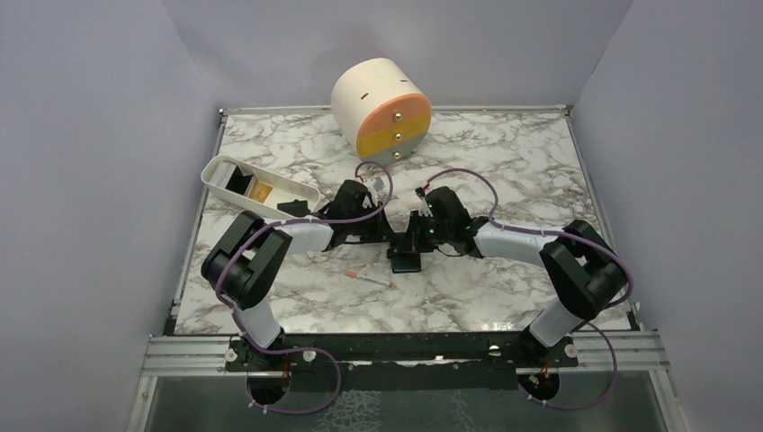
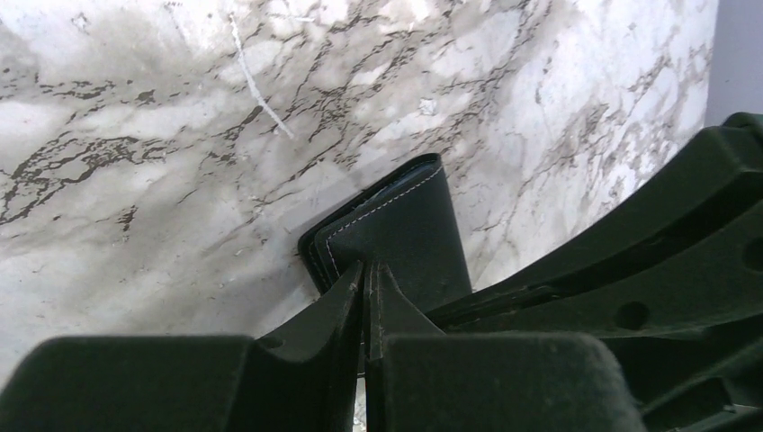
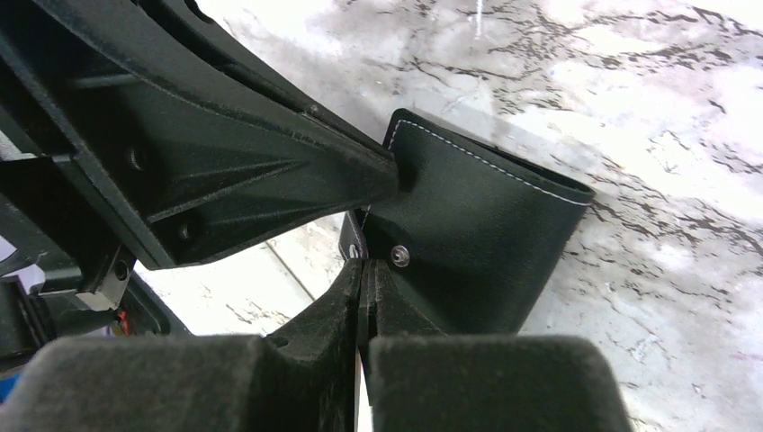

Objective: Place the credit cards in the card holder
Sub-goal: Close the card holder at the center of the board.

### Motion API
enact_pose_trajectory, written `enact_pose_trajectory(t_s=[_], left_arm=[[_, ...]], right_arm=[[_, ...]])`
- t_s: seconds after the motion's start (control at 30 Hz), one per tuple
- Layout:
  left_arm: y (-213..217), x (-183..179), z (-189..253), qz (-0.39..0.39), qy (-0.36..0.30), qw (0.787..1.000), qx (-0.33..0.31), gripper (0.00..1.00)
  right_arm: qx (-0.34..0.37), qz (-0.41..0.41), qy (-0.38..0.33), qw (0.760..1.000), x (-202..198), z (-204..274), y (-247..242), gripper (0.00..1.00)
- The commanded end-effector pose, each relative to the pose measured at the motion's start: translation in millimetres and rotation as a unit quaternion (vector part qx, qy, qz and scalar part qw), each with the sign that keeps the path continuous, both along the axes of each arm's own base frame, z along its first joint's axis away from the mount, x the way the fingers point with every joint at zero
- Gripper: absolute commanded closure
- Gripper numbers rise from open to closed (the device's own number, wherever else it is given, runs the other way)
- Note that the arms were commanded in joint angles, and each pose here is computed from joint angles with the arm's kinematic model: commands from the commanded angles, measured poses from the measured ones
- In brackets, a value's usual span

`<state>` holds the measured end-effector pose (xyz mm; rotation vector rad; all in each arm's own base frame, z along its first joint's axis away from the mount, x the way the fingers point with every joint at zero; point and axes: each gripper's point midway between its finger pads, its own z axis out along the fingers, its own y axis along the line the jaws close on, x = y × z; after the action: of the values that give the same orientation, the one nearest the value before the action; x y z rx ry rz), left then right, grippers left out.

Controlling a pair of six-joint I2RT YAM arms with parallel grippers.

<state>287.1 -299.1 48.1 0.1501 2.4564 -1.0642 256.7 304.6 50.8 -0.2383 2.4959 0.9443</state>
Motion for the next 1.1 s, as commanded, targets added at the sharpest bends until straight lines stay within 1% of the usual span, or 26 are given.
enact_pose_trajectory(t_s=[0.0, 0.33, 0.67, 1.07], left_arm=[[-0.5, -1.4, -9.1, -0.015, 0.0, 1.0, 0.009, 0.92], [2.2, -4.8, -10.7, -0.011, 0.002, 1.0, 0.009, 0.92], [2.0, -5.9, -7.1, -0.012, 0.0, 1.0, 0.005, 0.93], [0.1, -8.6, -7.4, -0.014, 0.006, 1.0, -0.002, 0.93]], right_arm=[[-0.02, -0.021, -0.019, 0.999, 9.7, 5.8, -6.4, 0.99], [-0.027, -0.029, -0.013, 0.999, 10.9, -1.2, -8.1, 0.99], [-0.052, -0.043, -0.001, 0.998, 13.6, -12.4, -13.5, 0.99], [-0.05, -0.039, 0.005, 0.998, 16.8, -12.6, -8.3, 0.99]])
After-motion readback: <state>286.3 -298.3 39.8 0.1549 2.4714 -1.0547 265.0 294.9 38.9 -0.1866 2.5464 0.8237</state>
